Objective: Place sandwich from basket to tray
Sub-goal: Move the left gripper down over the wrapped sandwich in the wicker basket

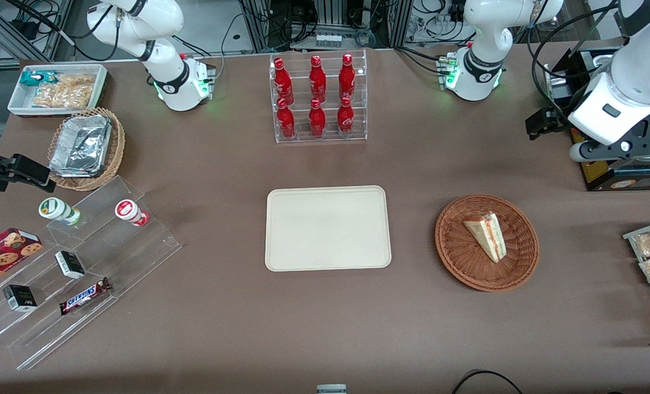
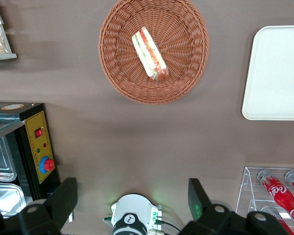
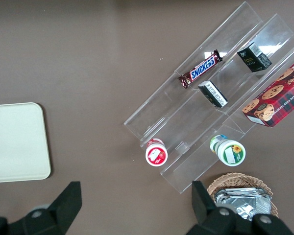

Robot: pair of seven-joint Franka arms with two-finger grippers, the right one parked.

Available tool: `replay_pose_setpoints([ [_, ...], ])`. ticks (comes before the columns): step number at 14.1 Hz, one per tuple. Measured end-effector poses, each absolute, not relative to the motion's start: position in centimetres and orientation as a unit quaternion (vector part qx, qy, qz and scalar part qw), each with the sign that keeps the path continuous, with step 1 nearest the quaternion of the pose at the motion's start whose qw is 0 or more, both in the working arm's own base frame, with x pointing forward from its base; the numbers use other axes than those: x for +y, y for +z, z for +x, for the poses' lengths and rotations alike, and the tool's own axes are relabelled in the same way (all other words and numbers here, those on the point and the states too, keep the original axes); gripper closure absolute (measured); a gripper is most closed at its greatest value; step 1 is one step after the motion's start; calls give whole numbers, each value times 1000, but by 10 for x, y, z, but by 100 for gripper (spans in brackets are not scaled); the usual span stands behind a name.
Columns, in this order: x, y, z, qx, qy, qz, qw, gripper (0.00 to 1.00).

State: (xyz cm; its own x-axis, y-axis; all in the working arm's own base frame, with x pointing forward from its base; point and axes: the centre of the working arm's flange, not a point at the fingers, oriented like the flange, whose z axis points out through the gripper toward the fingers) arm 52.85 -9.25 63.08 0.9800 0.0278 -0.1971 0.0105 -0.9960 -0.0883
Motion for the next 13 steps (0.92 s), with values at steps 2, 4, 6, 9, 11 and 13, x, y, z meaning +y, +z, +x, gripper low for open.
replay_pose_setpoints([
  [2,-91,630,531,-11,94,-995,42,0],
  [4,-90,629,532,-12,94,-995,42,0],
  [6,-84,621,537,-16,99,-994,54,0],
  [9,-55,581,558,-47,133,-988,65,0],
  [11,-40,539,578,-77,154,-983,66,0],
  [13,-38,488,596,-110,164,-978,68,0],
])
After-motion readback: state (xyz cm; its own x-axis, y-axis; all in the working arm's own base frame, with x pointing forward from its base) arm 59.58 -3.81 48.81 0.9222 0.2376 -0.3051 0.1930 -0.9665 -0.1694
